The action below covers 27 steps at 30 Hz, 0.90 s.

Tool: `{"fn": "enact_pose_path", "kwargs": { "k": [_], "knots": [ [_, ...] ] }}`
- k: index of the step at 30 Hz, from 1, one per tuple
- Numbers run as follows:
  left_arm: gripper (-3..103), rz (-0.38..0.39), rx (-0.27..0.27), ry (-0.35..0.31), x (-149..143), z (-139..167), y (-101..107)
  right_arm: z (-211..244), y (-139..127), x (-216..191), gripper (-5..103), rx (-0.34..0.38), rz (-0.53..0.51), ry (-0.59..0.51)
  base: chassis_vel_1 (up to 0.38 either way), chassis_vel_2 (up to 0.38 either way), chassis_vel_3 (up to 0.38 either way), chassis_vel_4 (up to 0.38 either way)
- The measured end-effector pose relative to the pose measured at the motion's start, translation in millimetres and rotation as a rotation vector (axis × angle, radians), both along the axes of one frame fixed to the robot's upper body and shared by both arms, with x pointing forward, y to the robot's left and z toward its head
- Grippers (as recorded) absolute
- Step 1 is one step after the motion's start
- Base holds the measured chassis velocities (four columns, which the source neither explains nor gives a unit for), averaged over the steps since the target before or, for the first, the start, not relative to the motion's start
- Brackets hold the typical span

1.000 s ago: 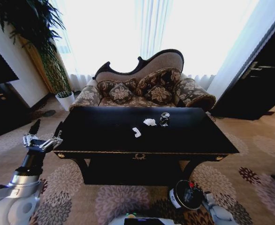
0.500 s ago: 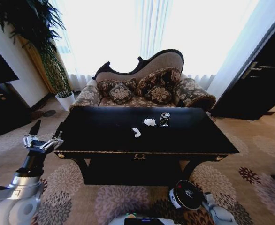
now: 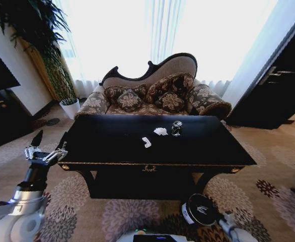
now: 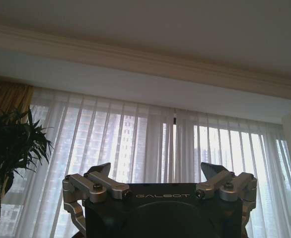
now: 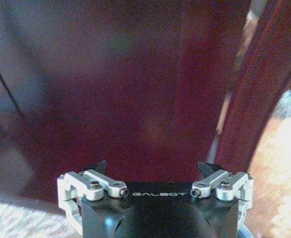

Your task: Move to the front of the table and place the trash on the table into the trash bin.

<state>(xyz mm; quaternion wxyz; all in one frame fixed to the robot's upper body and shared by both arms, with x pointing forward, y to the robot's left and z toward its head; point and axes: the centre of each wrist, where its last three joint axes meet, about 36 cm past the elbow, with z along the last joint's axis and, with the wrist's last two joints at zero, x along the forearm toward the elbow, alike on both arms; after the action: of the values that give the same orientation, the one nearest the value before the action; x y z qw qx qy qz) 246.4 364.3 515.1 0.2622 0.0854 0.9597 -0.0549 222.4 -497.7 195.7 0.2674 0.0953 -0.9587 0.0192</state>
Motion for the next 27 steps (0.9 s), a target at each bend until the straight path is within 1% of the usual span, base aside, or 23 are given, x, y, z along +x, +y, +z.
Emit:
{"fn": "enact_pose_path", "kwargs": {
  "k": [1, 5, 6, 9, 10, 11, 14, 19, 22, 27],
  "knots": [
    [100, 0.0, 0.0, 0.0, 0, 0, 0, 0, 0, 0, 100, 0.0, 0.0, 0.0, 0.0, 0.0, 0.0, 0.0],
    [100, 0.003, 0.005, 0.008, 0, -3, -3, 44, -15, -7, 100, -0.021, -0.02, -0.112, 0.0, 0.0, 0.0, 0.0],
    [100, 0.003, 0.005, 0.008, 0, -3, -3, 44, -15, -7, 100, -0.021, -0.02, -0.112, 0.0, 0.0, 0.0, 0.0],
    [100, 0.005, 0.007, 0.014, -1, -4, -4, 63, -17, -8, 100, -0.004, -0.029, -0.166, 0.0, 0.0, 0.0, 0.0],
    [100, 0.006, 0.009, 0.015, -2, -4, -4, 74, -18, -7, 100, 0.004, -0.027, -0.201, 0.0, 0.0, 0.0, 0.0],
    [100, 0.006, 0.009, 0.015, -2, -4, -4, 74, -18, -7, 100, 0.004, -0.027, -0.201, 0.0, 0.0, 0.0, 0.0],
    [100, 0.013, 0.014, 0.014, -4, -2, -2, 96, -24, -6, 100, -0.012, -0.019, -0.256, 0.0, 0.0, 0.0, 0.0],
    [100, 0.018, 0.017, 0.01, -5, 0, 0, 108, -33, -12, 100, -0.028, -0.005, -0.27, 0.0, 0.0, 0.0, 0.0],
    [100, 0.021, 0.017, 0.007, -5, 2, 2, 121, -47, -22, 100, -0.052, 0.009, -0.28, 0.0, 0.0, 0.0, 0.0],
    [100, 0.025, 0.014, 0.007, -6, 2, 2, 135, -57, -29, 100, -0.056, 0.017, -0.303, 0.0, 0.0, 0.0, 0.0]
  ]
}}
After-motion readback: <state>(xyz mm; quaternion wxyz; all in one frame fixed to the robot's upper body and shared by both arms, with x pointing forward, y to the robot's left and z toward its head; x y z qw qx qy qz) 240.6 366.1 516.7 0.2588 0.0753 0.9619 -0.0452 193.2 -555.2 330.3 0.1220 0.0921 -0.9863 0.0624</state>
